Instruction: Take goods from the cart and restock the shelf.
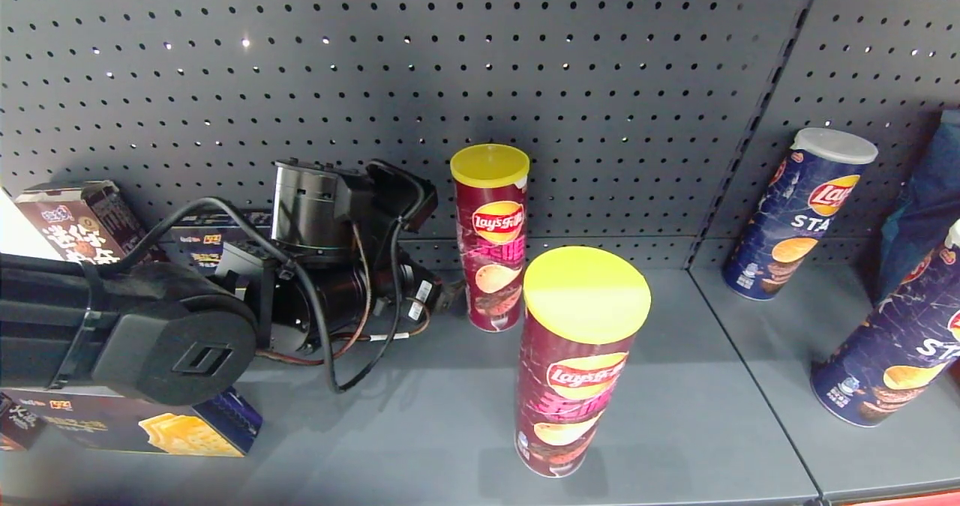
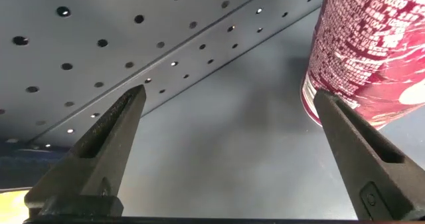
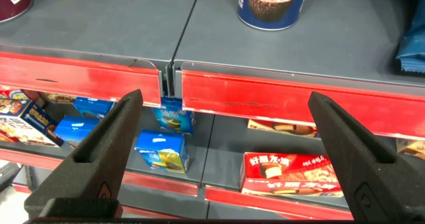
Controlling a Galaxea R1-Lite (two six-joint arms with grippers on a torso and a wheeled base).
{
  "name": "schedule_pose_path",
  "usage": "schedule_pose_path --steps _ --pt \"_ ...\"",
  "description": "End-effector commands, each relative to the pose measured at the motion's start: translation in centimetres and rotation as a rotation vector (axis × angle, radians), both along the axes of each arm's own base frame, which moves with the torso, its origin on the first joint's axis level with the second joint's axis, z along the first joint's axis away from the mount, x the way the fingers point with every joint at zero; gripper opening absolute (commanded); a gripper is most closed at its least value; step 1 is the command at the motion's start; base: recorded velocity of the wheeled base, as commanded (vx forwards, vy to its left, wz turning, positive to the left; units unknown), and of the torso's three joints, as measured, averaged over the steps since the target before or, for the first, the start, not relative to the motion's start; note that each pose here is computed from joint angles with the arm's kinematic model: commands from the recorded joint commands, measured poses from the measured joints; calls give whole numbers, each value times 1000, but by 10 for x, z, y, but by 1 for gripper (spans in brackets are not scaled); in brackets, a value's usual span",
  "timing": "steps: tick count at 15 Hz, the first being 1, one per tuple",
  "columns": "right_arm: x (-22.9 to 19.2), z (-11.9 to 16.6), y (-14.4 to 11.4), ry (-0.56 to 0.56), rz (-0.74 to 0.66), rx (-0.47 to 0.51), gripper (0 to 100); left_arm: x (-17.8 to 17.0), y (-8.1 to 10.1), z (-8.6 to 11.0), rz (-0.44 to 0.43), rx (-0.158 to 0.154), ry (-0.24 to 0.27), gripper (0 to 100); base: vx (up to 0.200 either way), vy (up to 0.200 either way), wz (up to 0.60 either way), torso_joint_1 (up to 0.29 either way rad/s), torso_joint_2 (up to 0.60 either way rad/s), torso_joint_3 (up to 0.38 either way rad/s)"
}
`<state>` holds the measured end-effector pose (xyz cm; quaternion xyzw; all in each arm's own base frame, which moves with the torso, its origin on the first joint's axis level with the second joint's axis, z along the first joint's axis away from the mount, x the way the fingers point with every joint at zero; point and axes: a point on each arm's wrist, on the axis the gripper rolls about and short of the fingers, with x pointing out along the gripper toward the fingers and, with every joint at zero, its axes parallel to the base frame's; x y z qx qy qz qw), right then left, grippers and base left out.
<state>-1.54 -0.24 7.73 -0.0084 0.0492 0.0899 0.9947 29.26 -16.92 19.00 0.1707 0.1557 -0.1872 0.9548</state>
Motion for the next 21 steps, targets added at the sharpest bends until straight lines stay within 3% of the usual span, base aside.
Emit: schedule_pose_path --steps 1,21 --pt "0 0 0 2 1 0 100 0 -4 -2 -8 0 5 100 0 0 0 0 0 0" --pt "0 0 0 2 1 0 100 3 -17 -4 -35 -5 10 100 0 0 0 0 0 0"
